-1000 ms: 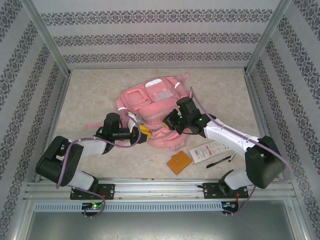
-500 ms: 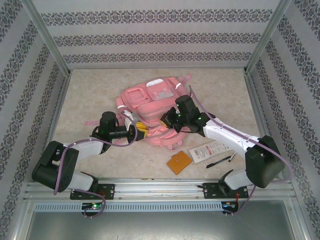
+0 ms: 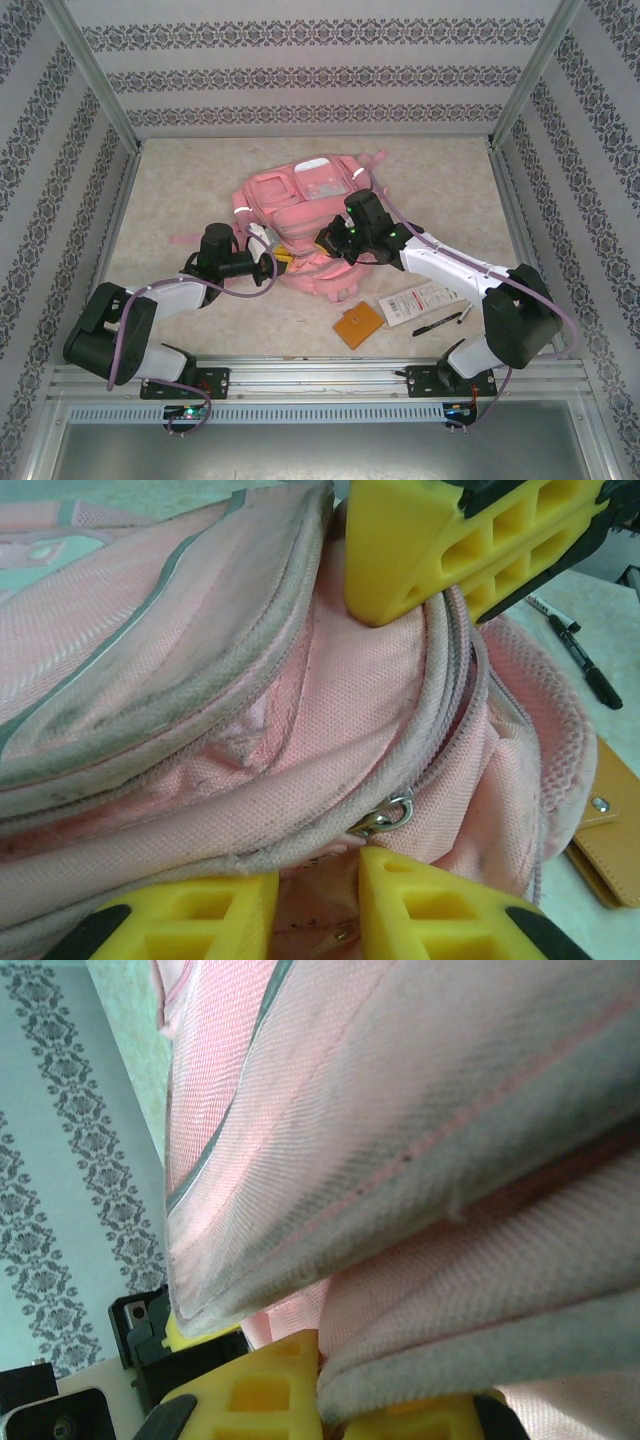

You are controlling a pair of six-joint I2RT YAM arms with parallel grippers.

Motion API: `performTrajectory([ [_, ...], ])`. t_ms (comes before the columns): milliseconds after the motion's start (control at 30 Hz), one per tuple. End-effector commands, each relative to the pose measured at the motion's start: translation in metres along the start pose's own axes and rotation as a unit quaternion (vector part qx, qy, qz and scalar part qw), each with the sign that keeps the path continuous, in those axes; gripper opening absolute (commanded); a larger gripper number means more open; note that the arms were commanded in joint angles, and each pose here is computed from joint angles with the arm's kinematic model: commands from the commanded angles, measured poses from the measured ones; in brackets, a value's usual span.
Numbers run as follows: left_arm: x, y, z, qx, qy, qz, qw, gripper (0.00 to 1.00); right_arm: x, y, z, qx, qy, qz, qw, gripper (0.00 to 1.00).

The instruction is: Pack the student bag

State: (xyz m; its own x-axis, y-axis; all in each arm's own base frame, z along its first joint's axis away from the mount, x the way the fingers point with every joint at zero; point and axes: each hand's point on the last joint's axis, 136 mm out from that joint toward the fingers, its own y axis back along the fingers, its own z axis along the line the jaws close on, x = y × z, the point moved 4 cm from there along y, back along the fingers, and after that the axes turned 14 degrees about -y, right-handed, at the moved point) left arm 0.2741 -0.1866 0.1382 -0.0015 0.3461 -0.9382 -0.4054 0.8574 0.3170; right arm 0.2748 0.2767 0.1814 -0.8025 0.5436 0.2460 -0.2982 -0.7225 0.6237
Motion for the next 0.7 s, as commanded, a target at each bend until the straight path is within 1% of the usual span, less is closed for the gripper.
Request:
performTrajectory([
  [0, -0.035, -0.001, 0.004, -0.006, -0.112, -0.053, 0.992, 0.26, 0.068, 0.008, 0.030, -0.053, 0.084, 0.170, 0.980, 0.00],
  [67, -0.036, -0.002, 0.000, 0.005, -0.123, -0.063, 0.990, 0.28, 0.071, 0.007, 0.029, -0.052, 0.087, 0.178, 0.979, 0.00],
  [167, -0.032, -0.004, -0.006, 0.020, -0.136, -0.061, 0.989, 0.36, 0.071, 0.005, 0.030, -0.054, 0.089, 0.180, 0.978, 0.00],
  [333, -0.031, -0.004, -0.019, 0.054, -0.174, -0.065, 0.981, 0.39, 0.075, 0.004, 0.034, -0.058, 0.101, 0.196, 0.974, 0.00],
  [400, -0.029, -0.003, -0.024, 0.068, -0.180, -0.063, 0.979, 0.36, 0.075, 0.002, 0.032, -0.055, 0.100, 0.198, 0.973, 0.00],
  [567, -0.026, 0.000, -0.031, 0.074, -0.193, -0.061, 0.976, 0.20, 0.067, -0.001, 0.027, -0.050, 0.089, 0.189, 0.977, 0.00],
  [633, -0.026, 0.002, -0.034, 0.078, -0.196, -0.062, 0.975, 0.14, 0.062, -0.001, 0.026, -0.050, 0.083, 0.184, 0.978, 0.00],
  [667, -0.025, 0.003, -0.035, 0.081, -0.197, -0.060, 0.975, 0.13, 0.058, 0.000, 0.026, -0.051, 0.078, 0.180, 0.979, 0.00],
])
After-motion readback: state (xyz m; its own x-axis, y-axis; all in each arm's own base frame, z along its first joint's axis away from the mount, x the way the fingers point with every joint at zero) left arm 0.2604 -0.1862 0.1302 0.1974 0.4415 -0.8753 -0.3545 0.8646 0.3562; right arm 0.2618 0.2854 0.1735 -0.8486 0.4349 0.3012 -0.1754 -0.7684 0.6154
